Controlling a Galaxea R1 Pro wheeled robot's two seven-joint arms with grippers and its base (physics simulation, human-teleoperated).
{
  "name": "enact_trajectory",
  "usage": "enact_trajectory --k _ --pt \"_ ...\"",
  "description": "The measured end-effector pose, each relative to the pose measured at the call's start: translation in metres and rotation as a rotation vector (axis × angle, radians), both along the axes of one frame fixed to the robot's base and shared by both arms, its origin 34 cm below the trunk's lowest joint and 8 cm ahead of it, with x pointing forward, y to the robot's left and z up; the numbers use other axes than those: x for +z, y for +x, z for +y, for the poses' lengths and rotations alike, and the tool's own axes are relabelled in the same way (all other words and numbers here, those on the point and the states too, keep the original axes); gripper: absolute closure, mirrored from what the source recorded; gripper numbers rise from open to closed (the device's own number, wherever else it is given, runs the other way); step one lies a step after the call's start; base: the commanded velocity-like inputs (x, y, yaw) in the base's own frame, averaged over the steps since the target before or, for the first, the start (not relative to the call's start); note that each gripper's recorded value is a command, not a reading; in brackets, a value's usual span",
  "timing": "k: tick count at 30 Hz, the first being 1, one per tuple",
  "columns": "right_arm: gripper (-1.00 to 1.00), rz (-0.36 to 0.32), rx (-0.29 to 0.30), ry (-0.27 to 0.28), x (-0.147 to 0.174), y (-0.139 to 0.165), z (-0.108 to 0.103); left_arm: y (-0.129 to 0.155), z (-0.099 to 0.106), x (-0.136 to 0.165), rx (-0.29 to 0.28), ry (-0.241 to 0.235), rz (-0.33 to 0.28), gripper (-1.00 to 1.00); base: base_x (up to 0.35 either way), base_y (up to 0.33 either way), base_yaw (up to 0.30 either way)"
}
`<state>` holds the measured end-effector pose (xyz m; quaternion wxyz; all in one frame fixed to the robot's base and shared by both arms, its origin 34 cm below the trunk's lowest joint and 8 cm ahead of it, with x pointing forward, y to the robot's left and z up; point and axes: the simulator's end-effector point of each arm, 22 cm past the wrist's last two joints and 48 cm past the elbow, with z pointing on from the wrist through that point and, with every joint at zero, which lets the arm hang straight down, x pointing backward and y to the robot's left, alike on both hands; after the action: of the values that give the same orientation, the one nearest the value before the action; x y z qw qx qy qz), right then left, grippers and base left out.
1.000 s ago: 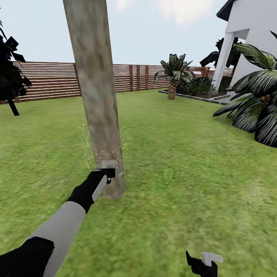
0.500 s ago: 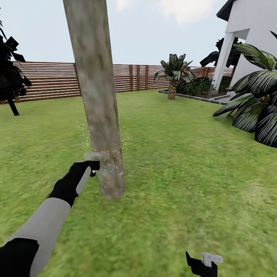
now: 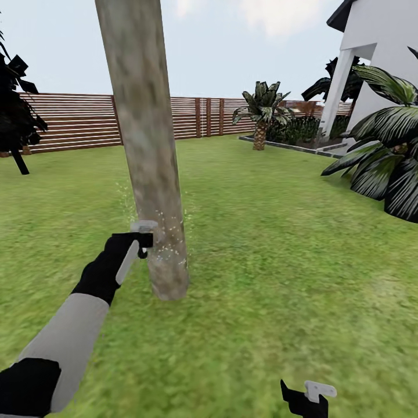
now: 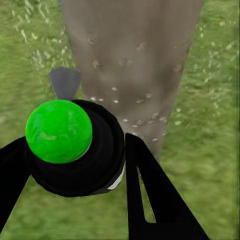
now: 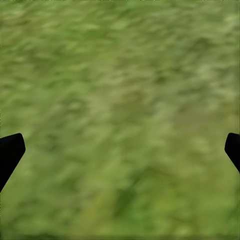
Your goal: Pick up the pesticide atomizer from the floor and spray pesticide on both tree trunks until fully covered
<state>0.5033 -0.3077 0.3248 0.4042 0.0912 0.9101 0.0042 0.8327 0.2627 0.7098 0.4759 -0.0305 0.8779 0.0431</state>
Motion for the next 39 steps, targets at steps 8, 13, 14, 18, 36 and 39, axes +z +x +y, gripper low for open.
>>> enact_trajectory --k 8,13,14,18,36,39 --pt "-1.00 -0.001 0.001 0.000 0.000 0.000 0.000 0.000 -0.095 0.050 -0.113 -0.067 -0.033 1.00 0.000 0.000 0.000" --pt "-1.00 0.000 0.001 0.000 0.000 0.000 0.000 0.003 -0.002 0.052 0.003 -0.012 -0.033 1.00 0.000 0.000 0.000" --pt "-1.00 0.000 0.001 0.000 0.000 0.000 0.000 0.002 0.015 0.052 0.026 -0.003 -0.033 1.00 0.000 0.000 0.000" --pt "-1.00 0.000 0.001 0.000 0.000 0.000 0.000 0.001 0.023 0.051 0.033 -0.019 -0.023 1.00 0.000 0.000 0.000" --pt "-1.00 0.001 0.002 0.000 0.000 0.000 0.000 -0.012 0.027 0.012 0.040 -0.006 0.009 1.00 0.000 0.000 0.000" --pt "-1.00 0.000 0.002 0.000 0.000 0.000 0.001 -0.024 0.028 -0.043 0.048 -0.011 0.056 1.00 0.000 0.000 0.000"
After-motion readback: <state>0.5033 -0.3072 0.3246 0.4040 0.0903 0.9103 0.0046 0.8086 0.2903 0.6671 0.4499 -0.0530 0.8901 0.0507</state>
